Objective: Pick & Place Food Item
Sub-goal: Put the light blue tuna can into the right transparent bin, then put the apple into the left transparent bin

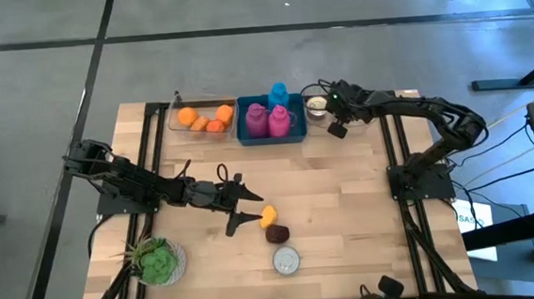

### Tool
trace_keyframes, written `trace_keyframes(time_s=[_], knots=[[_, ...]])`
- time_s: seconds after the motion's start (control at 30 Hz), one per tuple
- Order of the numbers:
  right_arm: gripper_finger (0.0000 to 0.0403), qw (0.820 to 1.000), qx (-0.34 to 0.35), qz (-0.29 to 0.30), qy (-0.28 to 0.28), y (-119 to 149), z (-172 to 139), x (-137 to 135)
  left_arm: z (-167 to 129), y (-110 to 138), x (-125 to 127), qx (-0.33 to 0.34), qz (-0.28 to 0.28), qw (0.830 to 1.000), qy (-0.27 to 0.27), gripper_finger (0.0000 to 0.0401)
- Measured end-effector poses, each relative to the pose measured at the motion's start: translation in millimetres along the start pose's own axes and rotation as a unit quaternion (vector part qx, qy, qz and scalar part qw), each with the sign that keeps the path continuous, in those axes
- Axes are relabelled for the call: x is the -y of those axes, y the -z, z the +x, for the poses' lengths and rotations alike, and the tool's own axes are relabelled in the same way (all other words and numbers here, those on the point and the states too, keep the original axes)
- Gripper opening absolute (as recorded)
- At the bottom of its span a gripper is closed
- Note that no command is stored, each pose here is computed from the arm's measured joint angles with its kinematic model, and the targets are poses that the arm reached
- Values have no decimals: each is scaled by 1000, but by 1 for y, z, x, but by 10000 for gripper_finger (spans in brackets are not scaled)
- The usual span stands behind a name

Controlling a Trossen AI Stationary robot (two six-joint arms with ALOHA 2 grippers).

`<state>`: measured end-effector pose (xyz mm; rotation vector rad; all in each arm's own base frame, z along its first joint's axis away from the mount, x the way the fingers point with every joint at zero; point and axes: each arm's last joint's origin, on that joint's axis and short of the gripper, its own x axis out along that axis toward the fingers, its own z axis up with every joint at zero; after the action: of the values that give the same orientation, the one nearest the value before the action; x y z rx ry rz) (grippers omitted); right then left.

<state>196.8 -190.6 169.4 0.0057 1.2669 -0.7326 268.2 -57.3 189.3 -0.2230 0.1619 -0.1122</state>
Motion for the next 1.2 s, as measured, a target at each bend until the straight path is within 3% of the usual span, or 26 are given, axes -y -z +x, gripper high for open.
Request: trace_keyframes(time_s=[0.47, 0.67, 1.2], knots=[[0, 1000, 7, 3, 6, -1, 5, 6, 0, 0, -1, 2, -2, 1000, -5, 255], [6, 999, 20, -3, -28, -2, 5, 4, 0, 0, -1, 2, -2, 1000, -5, 255], [134, 999, 29, 8, -26, -4, -1, 7, 0, 0, -1, 2, -1, 1000, -4, 255]])
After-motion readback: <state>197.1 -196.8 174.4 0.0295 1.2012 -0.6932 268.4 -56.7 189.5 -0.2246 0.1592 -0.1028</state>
